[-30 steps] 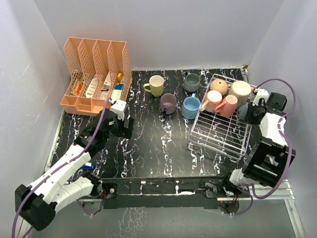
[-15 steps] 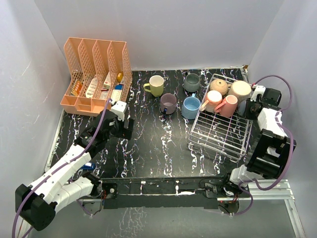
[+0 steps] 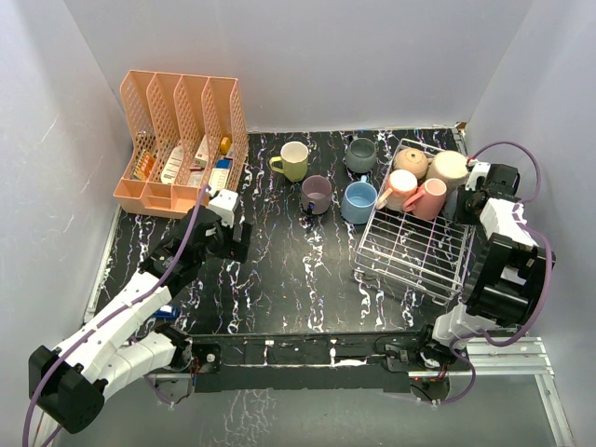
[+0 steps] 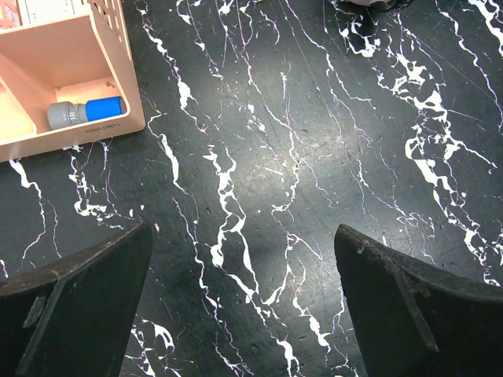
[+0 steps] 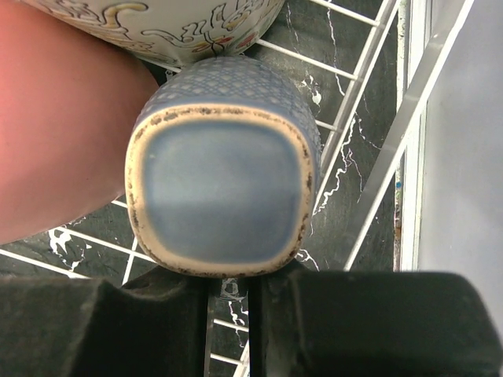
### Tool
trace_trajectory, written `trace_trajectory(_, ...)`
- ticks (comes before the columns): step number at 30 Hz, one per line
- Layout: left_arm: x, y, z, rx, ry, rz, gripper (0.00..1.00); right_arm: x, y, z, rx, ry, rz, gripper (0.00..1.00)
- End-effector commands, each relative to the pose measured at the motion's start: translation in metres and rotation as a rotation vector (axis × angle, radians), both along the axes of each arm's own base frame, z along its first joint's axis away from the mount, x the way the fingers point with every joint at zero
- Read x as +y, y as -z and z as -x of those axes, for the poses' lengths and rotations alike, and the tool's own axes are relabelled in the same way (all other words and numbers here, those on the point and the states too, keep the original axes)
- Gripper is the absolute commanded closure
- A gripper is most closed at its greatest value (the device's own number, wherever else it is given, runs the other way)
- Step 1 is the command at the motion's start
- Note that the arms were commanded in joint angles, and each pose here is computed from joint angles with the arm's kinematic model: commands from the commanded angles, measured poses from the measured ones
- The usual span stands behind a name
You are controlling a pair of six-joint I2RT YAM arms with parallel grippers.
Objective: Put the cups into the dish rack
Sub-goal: Turn the cup upside down in the dish rack.
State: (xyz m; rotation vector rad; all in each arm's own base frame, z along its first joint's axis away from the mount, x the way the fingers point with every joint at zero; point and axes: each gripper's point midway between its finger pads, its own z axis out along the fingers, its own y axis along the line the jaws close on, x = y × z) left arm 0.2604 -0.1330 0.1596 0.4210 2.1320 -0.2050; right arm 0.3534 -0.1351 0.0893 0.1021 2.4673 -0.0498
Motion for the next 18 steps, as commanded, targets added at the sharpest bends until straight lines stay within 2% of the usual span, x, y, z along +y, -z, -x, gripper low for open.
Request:
trace_trajectory(1, 0.003, -0.008, -0.003, -0.037, -0.01, 0.003, 0.03, -0.011, -0.033, -0.035, -0.136, -0.008, 0.052, 0.8)
trace_trajectory(11, 0.004, -0.009, -0.003, -0.038, -0.011, 0.002, 0.03, -0.006, -0.028, -0.034, -0.116, -0.033, 0.036, 0.64)
trace_trajectory(18, 0.004, -0.007, -0.003, -0.034, -0.012, -0.001, 0.03, -0.008, -0.047, -0.026, -0.136, -0.055, 0.09, 0.6)
